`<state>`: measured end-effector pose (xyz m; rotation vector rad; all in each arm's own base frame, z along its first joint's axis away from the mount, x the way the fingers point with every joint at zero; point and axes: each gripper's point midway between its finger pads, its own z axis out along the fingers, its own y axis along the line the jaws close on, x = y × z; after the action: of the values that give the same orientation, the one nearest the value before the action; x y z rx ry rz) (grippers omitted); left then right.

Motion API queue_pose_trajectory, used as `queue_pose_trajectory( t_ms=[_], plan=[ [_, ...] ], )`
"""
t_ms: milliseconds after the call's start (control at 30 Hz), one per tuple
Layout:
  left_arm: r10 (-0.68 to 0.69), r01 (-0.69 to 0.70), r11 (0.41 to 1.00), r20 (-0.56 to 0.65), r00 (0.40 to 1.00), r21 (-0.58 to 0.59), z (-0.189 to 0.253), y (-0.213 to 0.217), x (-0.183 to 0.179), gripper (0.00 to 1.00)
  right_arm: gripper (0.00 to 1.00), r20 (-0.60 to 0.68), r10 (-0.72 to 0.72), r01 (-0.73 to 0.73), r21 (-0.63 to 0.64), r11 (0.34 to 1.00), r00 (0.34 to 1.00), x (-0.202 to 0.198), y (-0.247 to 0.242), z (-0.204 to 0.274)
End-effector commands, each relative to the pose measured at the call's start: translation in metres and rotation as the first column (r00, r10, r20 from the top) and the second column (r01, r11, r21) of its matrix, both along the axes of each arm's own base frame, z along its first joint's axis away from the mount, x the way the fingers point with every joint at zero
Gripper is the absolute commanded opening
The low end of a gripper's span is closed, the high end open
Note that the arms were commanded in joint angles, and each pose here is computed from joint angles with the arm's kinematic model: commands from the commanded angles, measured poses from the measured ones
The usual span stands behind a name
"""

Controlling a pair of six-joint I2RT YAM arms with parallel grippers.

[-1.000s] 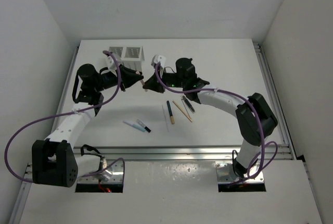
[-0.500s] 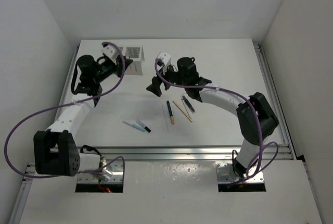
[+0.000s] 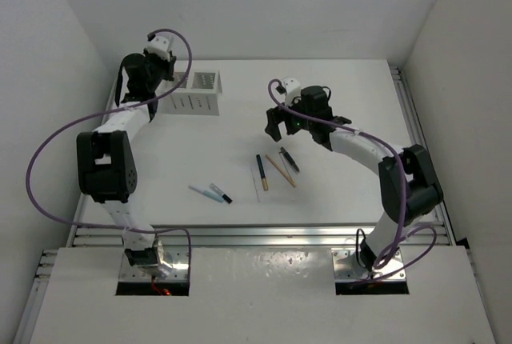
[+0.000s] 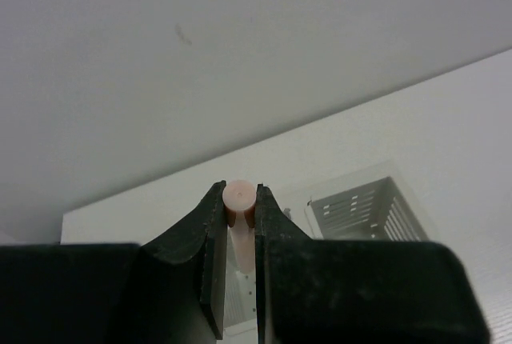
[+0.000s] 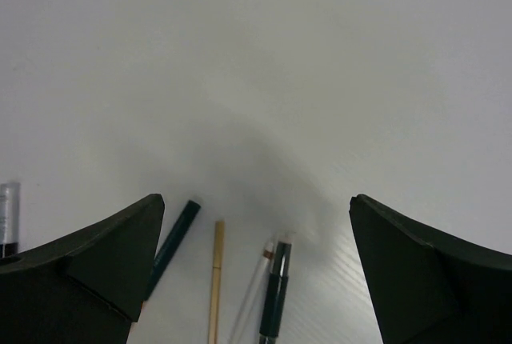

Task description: Organize the makeup

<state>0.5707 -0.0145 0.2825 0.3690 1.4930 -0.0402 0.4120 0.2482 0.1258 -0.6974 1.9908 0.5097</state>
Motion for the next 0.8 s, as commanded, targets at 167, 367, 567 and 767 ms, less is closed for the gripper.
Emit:
queue_pose_trajectory(
  t_ms=[167,367,567,767],
  plan=[
    [0.017,-0.017,0.998,-0.012,1.0,-0.057,-0.017,0.015,0.032,0.0,1.0,-0.079,-0.109,0.103,-0.084,0.991,0.991,0.005,-0.029,-0.014],
    [-0.014,0.008,0.998,-0.106,0.994,-0.056,-0.054,0.01,0.026,0.38,0.7,-0.193,-0.155,0.131,-0.131,0.983,0.969,-0.005,-0.041,-0.04],
    [0.011,-0.025,0.995,-0.149,0.989,-0.094,-0.046,0.021,0.025,0.68,0.38,-0.333,-0.21,0.134,-0.236,0.962,0.919,-0.014,-0.052,-0.065],
    [0.043,-0.064,0.995,-0.246,0.968,-0.078,-0.017,0.026,0.015,0.7,0.46,-0.378,-0.199,0.12,-0.224,0.967,0.904,-0.036,-0.051,-0.069]
  ],
)
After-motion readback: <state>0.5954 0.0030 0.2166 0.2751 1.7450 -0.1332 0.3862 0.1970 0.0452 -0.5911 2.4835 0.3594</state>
